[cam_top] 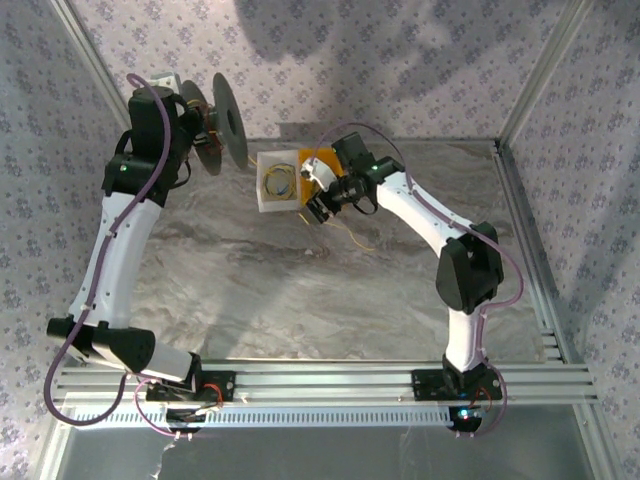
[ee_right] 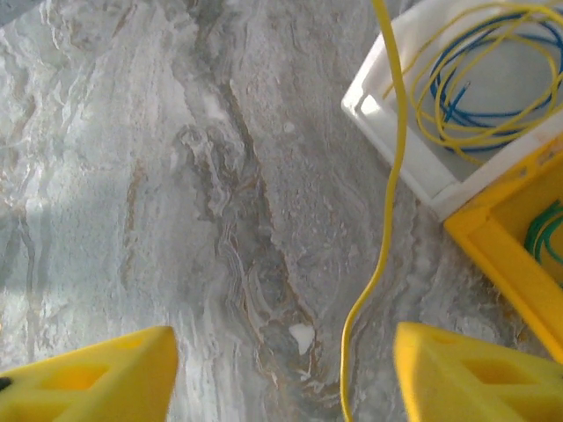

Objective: Wrap the cables

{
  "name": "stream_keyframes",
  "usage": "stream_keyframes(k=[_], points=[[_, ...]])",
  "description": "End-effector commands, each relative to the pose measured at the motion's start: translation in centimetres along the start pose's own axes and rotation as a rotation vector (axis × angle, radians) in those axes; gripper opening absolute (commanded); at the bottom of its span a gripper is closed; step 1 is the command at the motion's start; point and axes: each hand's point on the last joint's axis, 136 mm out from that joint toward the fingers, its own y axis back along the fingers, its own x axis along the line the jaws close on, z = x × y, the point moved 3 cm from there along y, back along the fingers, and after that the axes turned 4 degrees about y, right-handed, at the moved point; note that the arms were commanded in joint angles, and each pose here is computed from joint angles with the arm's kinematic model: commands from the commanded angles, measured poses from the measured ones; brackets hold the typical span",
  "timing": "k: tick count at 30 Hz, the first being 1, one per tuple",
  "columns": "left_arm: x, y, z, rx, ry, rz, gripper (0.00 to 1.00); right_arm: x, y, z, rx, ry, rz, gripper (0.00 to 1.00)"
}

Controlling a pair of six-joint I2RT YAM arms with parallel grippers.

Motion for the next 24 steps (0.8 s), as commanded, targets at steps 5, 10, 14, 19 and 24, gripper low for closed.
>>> stream_keyframes(k=[5,10,14,19,24], points=[[-0.7,2.8,4.1,-0.159,0.056,-0.063,0.0,-1.4,5.2,-3.8,-0.034,-0.088,-0.057,0.77],[-0.6,2.8,3.9,-0.153,0.054,-0.066,0.0,-2.7,5.7,-9.4,0.018,-0.197,-0.067,0.78],[-0.7,2.8,3.9,-0.151,0.056,-0.072,0.0,-2.4,3.6,-13.2,0.107,-0.235,-0.044,0.78],[-0.9,2.6,3.8,-0.147,0.061,-0.08,0.0,-2.8,0.2,-15.6,0.16,-0.25,-0.033,0.74],[-0.9,2.8,3.9,-0.148,0.06,-0.084,0.0,-3.9,-1.1,-15.5,0.202,-0.228,-0.081,0.7]])
